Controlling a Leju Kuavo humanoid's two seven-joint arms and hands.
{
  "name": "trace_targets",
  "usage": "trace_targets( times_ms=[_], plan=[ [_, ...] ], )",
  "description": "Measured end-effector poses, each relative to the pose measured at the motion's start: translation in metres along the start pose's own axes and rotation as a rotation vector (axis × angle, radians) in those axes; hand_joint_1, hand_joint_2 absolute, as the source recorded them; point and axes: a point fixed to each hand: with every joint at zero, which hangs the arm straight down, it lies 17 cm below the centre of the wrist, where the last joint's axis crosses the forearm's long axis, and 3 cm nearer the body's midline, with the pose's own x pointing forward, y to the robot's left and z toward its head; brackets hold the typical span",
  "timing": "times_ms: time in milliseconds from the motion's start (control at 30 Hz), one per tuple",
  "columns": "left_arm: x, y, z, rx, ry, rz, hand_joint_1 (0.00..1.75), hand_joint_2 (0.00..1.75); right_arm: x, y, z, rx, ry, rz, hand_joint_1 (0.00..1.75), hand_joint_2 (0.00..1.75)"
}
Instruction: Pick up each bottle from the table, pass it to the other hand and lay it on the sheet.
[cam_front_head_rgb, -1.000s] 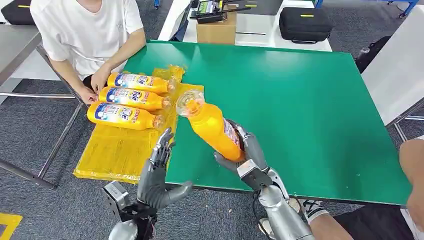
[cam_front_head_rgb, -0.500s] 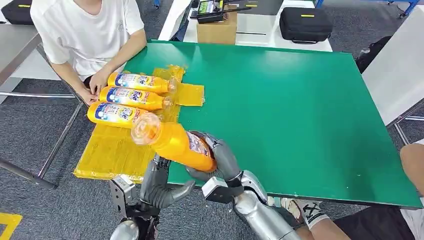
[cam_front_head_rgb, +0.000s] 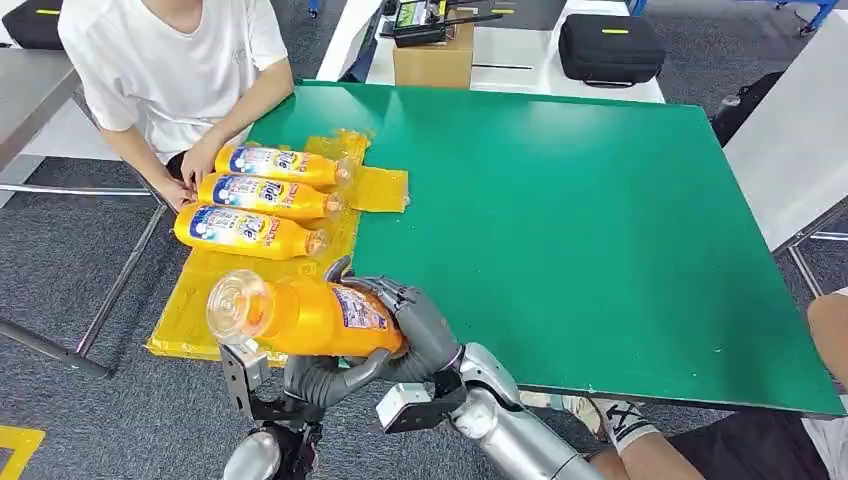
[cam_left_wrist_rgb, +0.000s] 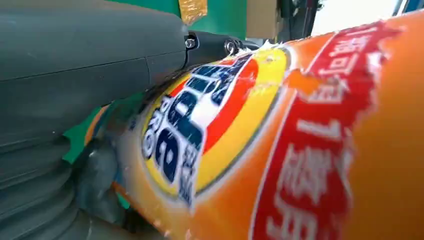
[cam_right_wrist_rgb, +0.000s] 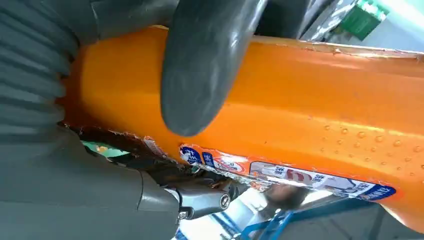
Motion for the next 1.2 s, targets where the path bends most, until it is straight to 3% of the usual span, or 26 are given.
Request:
trace_targets(
  times_ms=[100, 133, 200, 233, 267, 367, 400, 433, 467, 500, 533, 600, 633, 1000, 1200],
  plan=[
    [0.004, 0.005, -0.003, 0.016, -0.022, 0.007, 0.0, 1.75, 0.006, 0.007, -0.003, 0.03, -0.019, -0.02, 1.75, 1.75],
    [0.006, 0.006, -0.003, 0.02, -0.028, 0.012, 0.09, 1.75, 0.008, 0.009, -0.004, 0.038, -0.024, -0.028, 1.75, 1.75],
    [0.008, 0.007, -0.005, 0.02, -0.036, 0.028, 0.44, 1.75, 0.011, 0.012, -0.006, 0.051, -0.031, -0.041, 1.75, 1.75],
    [0.009, 0.007, -0.005, 0.015, -0.038, 0.046, 1.15, 1.75, 0.012, 0.013, -0.008, 0.059, -0.037, -0.043, 1.75, 1.75],
    [0.008, 0.006, -0.006, 0.011, -0.036, 0.061, 1.41, 1.75, 0.013, 0.014, -0.009, 0.07, -0.044, -0.041, 1.75, 1.75],
    [0.012, 0.009, -0.007, 0.012, -0.05, 0.094, 1.43, 1.75, 0.013, 0.017, -0.011, 0.097, -0.052, -0.04, 1.75, 1.75],
    [0.013, 0.011, -0.006, 0.016, -0.056, 0.11, 1.69, 1.75, 0.013, 0.019, -0.01, 0.104, -0.05, -0.046, 1.75, 1.75],
    [0.014, 0.013, -0.006, 0.02, -0.062, 0.124, 1.75, 1.75, 0.012, 0.02, -0.009, 0.109, -0.045, -0.051, 1.75, 1.75],
    [0.014, 0.015, -0.005, 0.027, -0.063, 0.138, 1.75, 1.75, 0.011, 0.022, -0.009, 0.118, -0.043, -0.051, 1.75, 1.75],
    [0.014, 0.017, -0.004, 0.034, -0.062, 0.151, 1.75, 1.75, 0.01, 0.024, -0.008, 0.126, -0.043, -0.05, 1.12, 1.75],
    [0.014, 0.019, -0.004, 0.042, -0.061, 0.17, 1.75, 1.75, 0.009, 0.027, -0.006, 0.135, -0.039, -0.05, 0.02, 1.75],
    [0.014, 0.024, -0.002, 0.058, -0.061, 0.204, 1.75, 1.75, 0.007, 0.034, -0.002, 0.155, -0.03, -0.053, 0.0, 1.75],
    [0.014, 0.026, -0.002, 0.064, -0.06, 0.214, 1.75, 1.75, 0.005, 0.038, 0.001, 0.165, -0.026, -0.052, 0.0, 0.0],
    [0.008, 0.03, 0.003, 0.075, -0.036, 0.183, 1.75, 1.75, 0.006, 0.041, 0.008, 0.085, -0.012, 0.025, 0.0, 0.0],
    [-0.005, 0.042, -0.003, 0.124, -0.006, -0.086, 1.75, 1.75, 0.005, 0.036, 0.01, 0.054, -0.009, 0.095, 0.0, 0.0]
  ],
)
